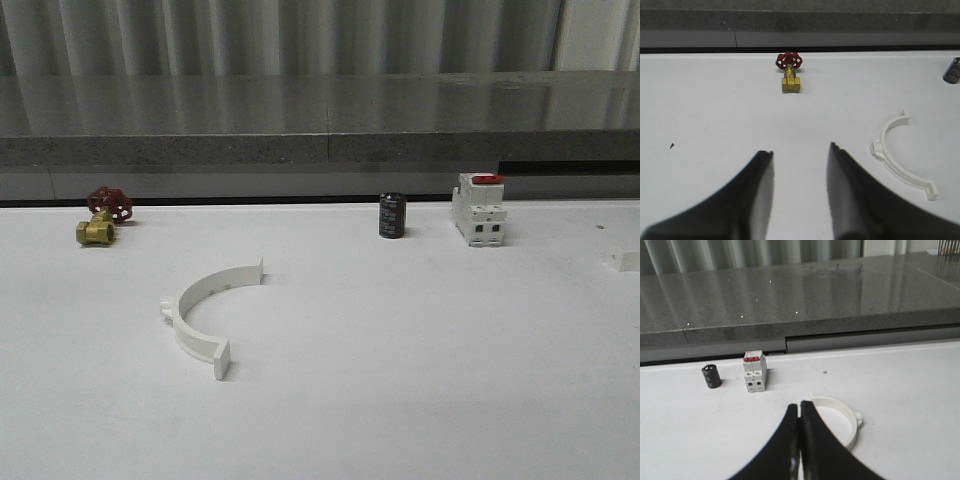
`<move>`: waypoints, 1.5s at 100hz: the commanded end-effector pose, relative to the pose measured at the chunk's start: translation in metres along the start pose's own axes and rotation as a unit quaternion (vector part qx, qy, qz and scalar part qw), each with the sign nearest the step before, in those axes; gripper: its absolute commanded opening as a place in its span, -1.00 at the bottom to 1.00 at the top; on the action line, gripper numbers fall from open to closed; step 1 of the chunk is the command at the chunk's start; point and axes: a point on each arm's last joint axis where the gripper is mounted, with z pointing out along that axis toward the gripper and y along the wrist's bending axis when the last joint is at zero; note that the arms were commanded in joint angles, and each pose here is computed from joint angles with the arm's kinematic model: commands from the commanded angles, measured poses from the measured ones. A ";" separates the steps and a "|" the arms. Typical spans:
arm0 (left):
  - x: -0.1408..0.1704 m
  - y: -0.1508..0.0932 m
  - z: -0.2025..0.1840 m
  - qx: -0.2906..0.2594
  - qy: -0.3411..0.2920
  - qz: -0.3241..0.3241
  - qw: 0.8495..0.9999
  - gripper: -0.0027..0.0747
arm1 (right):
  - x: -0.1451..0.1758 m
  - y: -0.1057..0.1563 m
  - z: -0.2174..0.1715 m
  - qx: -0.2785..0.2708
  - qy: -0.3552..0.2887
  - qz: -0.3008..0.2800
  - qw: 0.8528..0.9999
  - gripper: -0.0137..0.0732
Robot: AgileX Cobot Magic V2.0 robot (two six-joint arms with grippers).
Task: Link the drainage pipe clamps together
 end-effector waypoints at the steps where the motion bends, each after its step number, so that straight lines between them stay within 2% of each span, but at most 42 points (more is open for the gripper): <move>1: -0.016 0.000 -0.006 0.001 -0.062 -0.004 0.998 -0.87 | -0.037 0.004 0.003 0.002 0.010 -0.001 1.000 -0.84; 4: -0.016 0.000 -0.006 0.001 -0.065 -0.004 0.998 -0.99 | -0.048 0.005 0.004 0.004 0.024 -0.001 1.000 -0.84; 16: -0.017 0.000 -0.006 -0.001 -0.068 -0.001 0.998 -0.99 | -0.073 0.009 0.022 0.012 0.116 0.004 0.993 -0.84; 25: -0.017 0.000 -0.006 -0.001 -0.068 -0.001 0.998 -0.99 | -0.085 0.011 0.035 0.014 0.162 0.011 0.987 -0.84; 46: -0.017 0.000 -0.006 -0.001 -0.068 -0.001 0.998 -0.99 | -0.079 0.013 0.068 0.013 0.238 0.027 0.971 -0.80; 56: -0.017 0.000 -0.006 -0.001 -0.068 -0.001 0.998 -0.99 | -0.073 0.013 0.079 0.017 0.272 0.028 0.962 -0.50; 70: -0.017 0.000 -0.006 -0.001 -0.068 -0.001 0.998 -0.99 | -0.069 0.012 0.089 0.019 0.286 0.028 0.958 0.28; 78: -0.017 0.000 -0.006 -0.001 -0.068 -0.001 0.998 -0.99 | -0.068 0.012 0.097 0.019 0.285 0.027 0.958 0.50; 103: -0.017 0.000 -0.006 -0.001 -0.068 -0.001 0.998 -0.99 | -0.070 0.008 0.156 0.029 0.338 0.004 0.941 0.52; 127: -0.017 0.000 -0.006 -0.001 -0.068 -0.001 0.998 -0.99 | -0.067 -0.034 0.221 0.072 0.375 -0.001 0.924 0.52; 150: -0.017 0.000 -0.006 -0.001 -0.068 -0.001 0.998 -0.99 | -0.035 -0.061 0.270 0.050 0.435 -0.015 0.899 0.52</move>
